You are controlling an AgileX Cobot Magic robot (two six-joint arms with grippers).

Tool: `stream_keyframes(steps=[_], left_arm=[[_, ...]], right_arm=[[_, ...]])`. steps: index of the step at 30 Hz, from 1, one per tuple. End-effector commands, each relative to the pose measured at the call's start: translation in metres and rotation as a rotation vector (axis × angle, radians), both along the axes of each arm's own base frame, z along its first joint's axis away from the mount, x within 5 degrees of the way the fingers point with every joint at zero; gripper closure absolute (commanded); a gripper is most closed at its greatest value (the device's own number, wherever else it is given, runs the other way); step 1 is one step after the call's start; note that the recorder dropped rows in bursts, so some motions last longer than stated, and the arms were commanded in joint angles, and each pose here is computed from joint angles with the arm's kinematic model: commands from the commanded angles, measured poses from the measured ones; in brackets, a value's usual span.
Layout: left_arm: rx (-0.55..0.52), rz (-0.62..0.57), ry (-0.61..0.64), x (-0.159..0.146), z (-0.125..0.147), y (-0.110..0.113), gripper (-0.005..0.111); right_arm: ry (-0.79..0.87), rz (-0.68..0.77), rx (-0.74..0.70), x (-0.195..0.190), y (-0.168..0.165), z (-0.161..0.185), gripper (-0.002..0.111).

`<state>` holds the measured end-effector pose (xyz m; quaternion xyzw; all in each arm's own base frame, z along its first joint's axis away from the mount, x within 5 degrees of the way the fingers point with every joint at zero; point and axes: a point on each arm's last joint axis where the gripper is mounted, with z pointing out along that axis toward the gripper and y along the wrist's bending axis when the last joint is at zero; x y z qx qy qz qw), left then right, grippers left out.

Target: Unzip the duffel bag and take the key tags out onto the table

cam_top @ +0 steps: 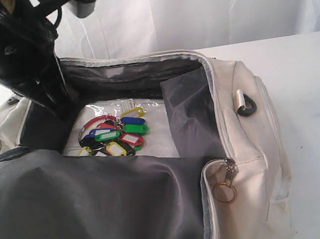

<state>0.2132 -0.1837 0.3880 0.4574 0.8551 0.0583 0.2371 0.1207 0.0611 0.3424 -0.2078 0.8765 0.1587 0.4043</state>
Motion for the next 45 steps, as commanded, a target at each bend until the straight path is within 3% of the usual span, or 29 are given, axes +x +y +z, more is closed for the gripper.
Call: stream_keyframes(steps=[1,8,27,32,45], left_arm=[[-0.261,-0.008,0.081,0.017,0.005,0.012,0.107],[-0.274,0.053,0.07,0.033,0.0,0.022,0.107],[-0.292,0.06,0.026,0.078,-0.039,-0.005,0.107],[-0.278,0.004,-0.013,0.09,-0.05,-0.012,0.107],[-0.203,-0.014,0.075,0.112,-0.096,-0.025,0.106]], right_arm=[[-0.037,-0.1,-0.058,0.014,-0.007,0.0,0.108],[-0.074,-0.114,-0.036,0.018,-0.006,0.003,0.108],[-0.075,-0.114,-0.035,0.018,-0.006,0.003,0.108],[-0.075,-0.114,-0.035,0.018,-0.006,0.003,0.108],[-0.075,-0.114,-0.035,0.018,-0.006,0.003,0.108]])
